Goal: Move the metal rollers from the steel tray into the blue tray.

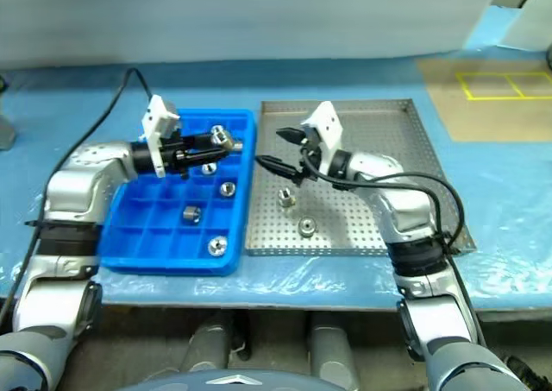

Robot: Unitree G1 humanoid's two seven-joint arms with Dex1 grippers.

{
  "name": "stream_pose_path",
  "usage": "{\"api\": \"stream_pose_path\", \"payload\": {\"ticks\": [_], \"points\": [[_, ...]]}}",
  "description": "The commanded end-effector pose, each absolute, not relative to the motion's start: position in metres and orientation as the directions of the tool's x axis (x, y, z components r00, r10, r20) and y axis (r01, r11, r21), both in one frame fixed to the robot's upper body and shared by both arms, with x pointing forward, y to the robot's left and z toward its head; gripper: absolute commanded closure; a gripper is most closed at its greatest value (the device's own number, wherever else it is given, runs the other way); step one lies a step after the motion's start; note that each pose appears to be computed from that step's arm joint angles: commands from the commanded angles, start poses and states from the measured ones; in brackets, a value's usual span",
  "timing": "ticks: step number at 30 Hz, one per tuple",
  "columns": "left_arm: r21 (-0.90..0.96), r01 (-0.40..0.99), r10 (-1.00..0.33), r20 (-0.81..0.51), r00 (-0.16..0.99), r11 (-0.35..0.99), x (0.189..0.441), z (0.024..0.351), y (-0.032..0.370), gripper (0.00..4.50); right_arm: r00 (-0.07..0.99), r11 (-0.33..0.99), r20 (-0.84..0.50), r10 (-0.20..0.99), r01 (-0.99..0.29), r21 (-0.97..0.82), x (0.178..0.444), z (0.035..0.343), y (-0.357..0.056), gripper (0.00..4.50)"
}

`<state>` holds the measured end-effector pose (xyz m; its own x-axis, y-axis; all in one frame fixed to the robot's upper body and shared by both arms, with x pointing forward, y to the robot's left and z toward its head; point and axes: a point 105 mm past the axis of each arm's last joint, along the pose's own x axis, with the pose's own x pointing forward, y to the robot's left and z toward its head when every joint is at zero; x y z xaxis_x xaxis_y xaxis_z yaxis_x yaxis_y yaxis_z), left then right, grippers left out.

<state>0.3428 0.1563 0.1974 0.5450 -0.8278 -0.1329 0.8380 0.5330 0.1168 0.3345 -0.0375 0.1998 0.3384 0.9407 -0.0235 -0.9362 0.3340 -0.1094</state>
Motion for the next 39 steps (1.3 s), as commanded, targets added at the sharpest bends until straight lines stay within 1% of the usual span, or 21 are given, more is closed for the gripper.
{"api": "stream_pose_path", "payload": {"ticks": [1,2,4,5,7,9,14,19,22,25,34,39], "points": [[0.187,0.783,-0.784,-0.085,0.615,0.594,0.327,0.221,0.173,2.78,0.247,0.248,0.019,0.969,-0.962,-0.115,0.331,0.209,-0.023,0.46],[0.187,0.743,-0.743,-0.083,0.664,0.643,0.326,0.222,0.184,2.78,0.211,0.214,0.045,0.976,-0.973,-0.08,0.33,0.211,-0.014,0.46],[0.182,0.687,-0.686,-0.081,0.723,0.703,0.325,0.221,0.198,2.78,0.169,0.172,0.076,0.983,-0.984,-0.042,0.329,0.213,-0.002,0.46],[0.19,0.646,-0.639,-0.103,0.762,0.739,0.327,0.215,0.208,2.78,0.156,0.159,0.063,0.986,-0.986,-0.054,0.329,0.21,0.005,0.46],[0.199,0.595,-0.582,-0.127,0.803,0.779,0.321,0.207,0.222,2.78,0.116,0.119,0.047,0.992,-0.99,-0.076,0.327,0.207,0.019,0.46],[0.188,0.59,-0.574,-0.138,0.807,0.785,0.312,0.201,0.225,2.78,0.091,0.095,0.049,0.995,-0.992,-0.084,0.327,0.208,0.025,0.46],[0.144,0.583,-0.547,-0.225,0.806,0.8,0.292,0.174,0.232,2.78,0.072,0.076,0.05,0.996,-0.994,-0.08,0.329,0.206,0.028,0.46],[0.095,0.573,-0.526,-0.297,0.797,0.814,0.27,0.152,0.244,2.78,0.049,0.052,0.036,0.998,-0.996,-0.07,0.322,0.199,0.029,0.46],[0.08,0.581,-0.526,-0.337,0.781,0.81,0.261,0.138,0.244,2.78,0.045,0.047,0.031,0.999,-0.997,-0.069,0.321,0.196,0.03,0.46],[0.081,0.575,-0.522,-0.331,0.786,0.814,0.265,0.135,0.241,2.78,0.043,0.045,0.027,0.999,-0.996,-0.072,0.321,0.195,0.032,0.46],[0.092,0.567,-0.521,-0.296,0.801,0.819,0.288,0.138,0.233,2.78,0.056,0.057,0.013,0.998,-0.995,-0.081,0.321,0.191,0.03,0.46],[0.074,0.541,-0.496,-0.311,0.811,0.838,0.292,0.131,0.245,2.78,0.076,0.076,0.01,0.997,-0.994,-0.083,0.322,0.189,0.026,0.46]]}}
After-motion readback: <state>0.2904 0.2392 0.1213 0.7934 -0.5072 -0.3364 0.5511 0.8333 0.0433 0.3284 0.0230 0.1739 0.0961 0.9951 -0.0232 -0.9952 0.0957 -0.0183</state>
